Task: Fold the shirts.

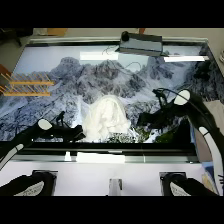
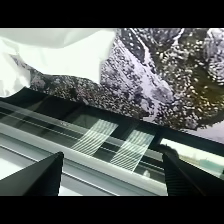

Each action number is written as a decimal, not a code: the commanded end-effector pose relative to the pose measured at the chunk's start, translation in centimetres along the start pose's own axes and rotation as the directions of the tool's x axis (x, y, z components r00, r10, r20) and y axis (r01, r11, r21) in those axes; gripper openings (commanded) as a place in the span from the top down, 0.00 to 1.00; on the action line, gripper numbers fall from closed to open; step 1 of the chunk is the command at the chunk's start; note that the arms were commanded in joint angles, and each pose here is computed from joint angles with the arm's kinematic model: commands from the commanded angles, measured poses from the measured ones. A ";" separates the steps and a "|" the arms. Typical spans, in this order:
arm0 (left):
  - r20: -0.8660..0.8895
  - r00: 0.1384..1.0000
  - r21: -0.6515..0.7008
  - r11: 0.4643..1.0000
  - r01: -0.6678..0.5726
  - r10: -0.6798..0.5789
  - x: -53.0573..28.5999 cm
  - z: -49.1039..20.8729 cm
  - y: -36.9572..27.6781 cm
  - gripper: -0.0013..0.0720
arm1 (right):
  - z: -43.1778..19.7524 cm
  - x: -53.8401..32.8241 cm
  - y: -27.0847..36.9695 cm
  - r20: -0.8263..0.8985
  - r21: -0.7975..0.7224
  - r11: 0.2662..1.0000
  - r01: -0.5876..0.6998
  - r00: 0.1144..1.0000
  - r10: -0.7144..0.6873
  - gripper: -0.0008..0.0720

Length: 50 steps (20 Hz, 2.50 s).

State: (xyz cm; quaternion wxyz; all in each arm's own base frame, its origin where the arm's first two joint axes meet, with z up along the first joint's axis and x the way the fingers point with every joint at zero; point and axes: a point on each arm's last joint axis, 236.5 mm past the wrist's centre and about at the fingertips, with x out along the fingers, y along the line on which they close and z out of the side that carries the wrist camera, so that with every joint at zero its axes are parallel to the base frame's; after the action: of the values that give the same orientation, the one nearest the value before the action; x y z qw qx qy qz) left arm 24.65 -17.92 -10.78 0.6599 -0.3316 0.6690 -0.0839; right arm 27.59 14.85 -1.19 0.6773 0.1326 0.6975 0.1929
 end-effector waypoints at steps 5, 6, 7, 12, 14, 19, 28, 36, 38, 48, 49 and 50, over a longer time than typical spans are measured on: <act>0.030 0.999 0.033 0.999 0.029 -0.030 -0.8 0.5 -1.4 0.94 | 3.1 7.3 1.1 0.057 -0.051 0.997 0.054 0.997 -0.051 0.04; 0.036 0.999 0.040 0.999 0.035 -0.036 -1.1 0.5 -1.6 0.94 | 3.4 7.9 1.3 0.058 -0.042 0.999 0.034 0.998 -0.031 0.04; 0.042 0.998 0.041 0.998 0.040 -0.041 -1.3 0.6 -1.8 0.94 | 3.7 8.4 1.4 0.062 -0.036 0.999 0.022 0.998 -0.020 0.04; 0.048 0.997 0.051 0.997 0.050 -0.053 -1.7 0.5 -2.2 0.94 | 6.0 10.2 1.2 0.126 0.019 1.000 -0.006 0.992 0.003 0.06; 0.039 0.998 0.056 0.997 0.053 -0.056 -1.8 0.2 -2.4 0.94 | 7.3 10.3 1.3 0.175 0.036 0.999 -0.019 0.985 0.012 0.08; 0.044 0.997 0.066 0.996 0.062 -0.065 -2.2 0.1 -2.7 0.94 | 8.8 10.5 3.0 0.232 0.122 0.985 -0.123 0.968 0.092 0.35; 0.332 0.908 0.322 0.936 0.144 -0.255 -13.2 7.3 -9.9 0.94 | 11.2 -1.2 4.5 0.396 -0.205 0.971 0.125 0.917 -0.035 0.95; 0.794 0.171 0.602 0.793 -0.093 -0.583 -54.7 4.4 -23.3 0.94 | 6.7 -38.1 10.2 0.956 -0.133 0.928 0.349 0.291 0.027 0.95; 0.770 0.050 0.632 0.752 -0.188 -0.636 -58.8 0.6 -25.2 0.94 | 3.7 -39.3 10.8 0.962 -0.140 0.924 0.356 0.270 0.042 0.95; 0.760 -0.005 0.628 0.737 -0.251 -0.650 -60.3 -3.1 -25.5 0.94 | -0.7 -38.8 9.1 0.946 -0.100 0.916 0.389 0.321 -0.033 0.95; 0.780 0.030 0.609 0.748 -0.264 -0.625 -59.4 -2.4 -24.9 0.94 | -0.5 -38.8 8.2 0.944 -0.066 0.916 0.396 0.323 -0.071 0.95; 0.816 0.101 0.574 0.775 -0.263 -0.570 -57.7 -0.7 -23.6 0.94 | 0.0 -38.0 6.9 0.928 -0.025 0.919 0.394 0.351 -0.126 0.95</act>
State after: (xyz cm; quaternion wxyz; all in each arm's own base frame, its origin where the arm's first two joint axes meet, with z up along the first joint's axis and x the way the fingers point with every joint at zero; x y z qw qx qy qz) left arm 25.70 -5.10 52.39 0.9706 -0.1615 -0.0962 -0.1502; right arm 28.64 5.97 37.03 0.9797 0.0237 0.1702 0.1032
